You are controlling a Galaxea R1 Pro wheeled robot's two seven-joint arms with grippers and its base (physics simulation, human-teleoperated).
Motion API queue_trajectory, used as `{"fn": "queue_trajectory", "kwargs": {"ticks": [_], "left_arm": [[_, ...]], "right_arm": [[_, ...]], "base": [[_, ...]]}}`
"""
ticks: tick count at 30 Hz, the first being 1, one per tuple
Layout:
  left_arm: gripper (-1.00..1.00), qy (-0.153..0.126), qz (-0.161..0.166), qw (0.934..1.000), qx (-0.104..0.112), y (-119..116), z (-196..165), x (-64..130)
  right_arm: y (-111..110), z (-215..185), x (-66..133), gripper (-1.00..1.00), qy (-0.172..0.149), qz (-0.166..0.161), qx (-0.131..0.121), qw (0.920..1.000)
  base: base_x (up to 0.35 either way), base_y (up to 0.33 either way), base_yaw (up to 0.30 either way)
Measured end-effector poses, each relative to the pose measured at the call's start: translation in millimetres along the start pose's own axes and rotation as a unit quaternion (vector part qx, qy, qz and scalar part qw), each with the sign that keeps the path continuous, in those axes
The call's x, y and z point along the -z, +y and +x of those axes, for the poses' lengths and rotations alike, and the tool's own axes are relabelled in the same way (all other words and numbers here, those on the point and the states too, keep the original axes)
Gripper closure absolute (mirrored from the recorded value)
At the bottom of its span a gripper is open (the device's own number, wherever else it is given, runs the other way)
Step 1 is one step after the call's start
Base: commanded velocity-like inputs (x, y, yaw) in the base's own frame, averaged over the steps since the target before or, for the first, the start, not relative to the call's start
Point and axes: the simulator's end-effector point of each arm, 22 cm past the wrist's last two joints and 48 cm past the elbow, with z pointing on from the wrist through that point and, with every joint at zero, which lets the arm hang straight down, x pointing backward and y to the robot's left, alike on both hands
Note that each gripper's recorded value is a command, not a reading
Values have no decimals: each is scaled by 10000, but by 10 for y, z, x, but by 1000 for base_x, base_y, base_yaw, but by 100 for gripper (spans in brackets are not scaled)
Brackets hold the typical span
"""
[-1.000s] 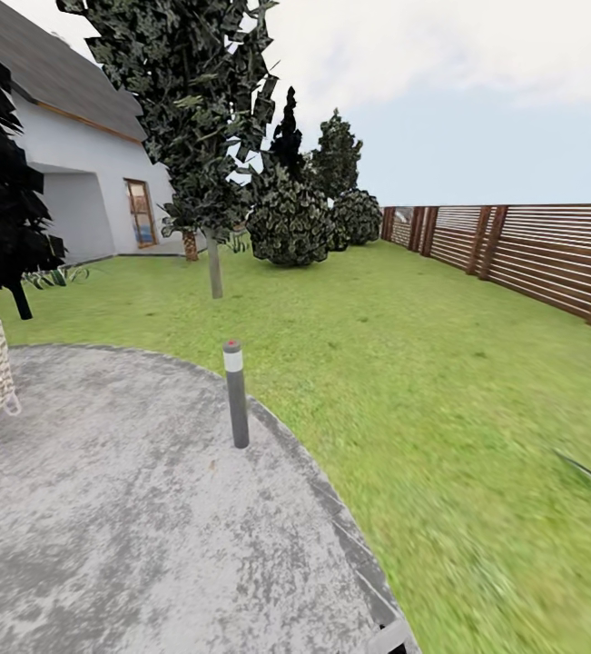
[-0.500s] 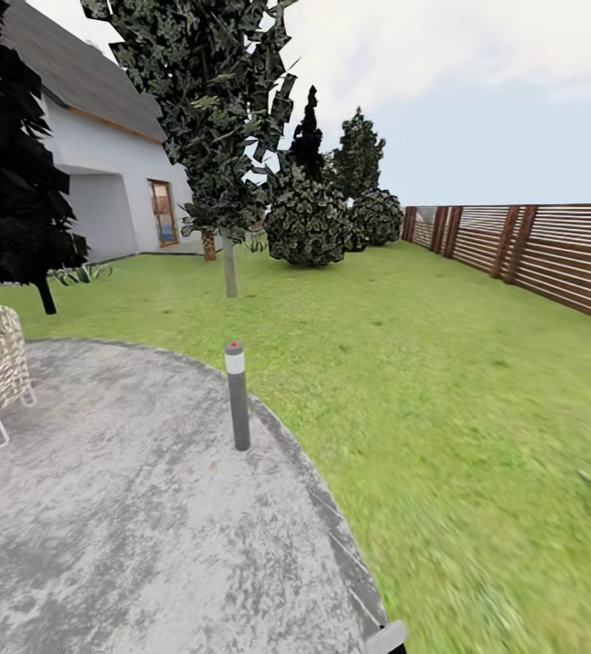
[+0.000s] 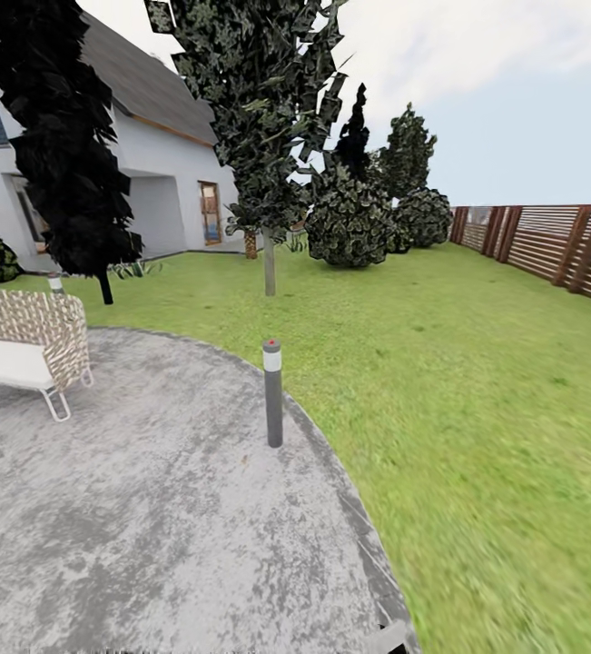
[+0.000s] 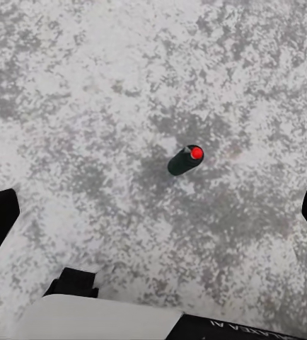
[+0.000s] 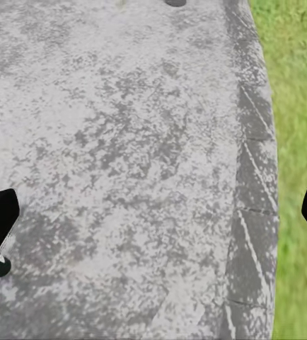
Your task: In the garden, pick up the pesticide atomizer on the floor and spray pesticide onto both trees until each tree trunk is fully covered.
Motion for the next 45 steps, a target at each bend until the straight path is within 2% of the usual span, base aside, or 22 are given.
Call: {"fn": "queue_trajectory", "kwargs": {"ticks": [5, 18, 25, 36, 45], "left_arm": [[-100, 3, 1, 10000, -2, -1, 3, 0], [-100, 2, 4, 10000, -5, -3, 2, 0], [-100, 3, 2, 10000, -3, -2, 3, 0], [-100, 0, 0, 10000, 0, 0, 0, 0], [-100, 3, -1, 10000, 0, 1, 3, 0]], "right_arm": [[0, 0, 0, -100, 0, -1, 1, 10000], [1, 0, 0, -100, 0, -1, 1, 10000], [0, 0, 0, -100, 0, 0, 0, 10000], [0, 0, 0, -100, 0, 0, 0, 10000], [0, 0, 0, -100, 0, -1, 1, 10000]], "base": [[30, -83, 208], [75, -272, 27], [66, -259, 215], [7, -30, 287], [6, -5, 72]]}}
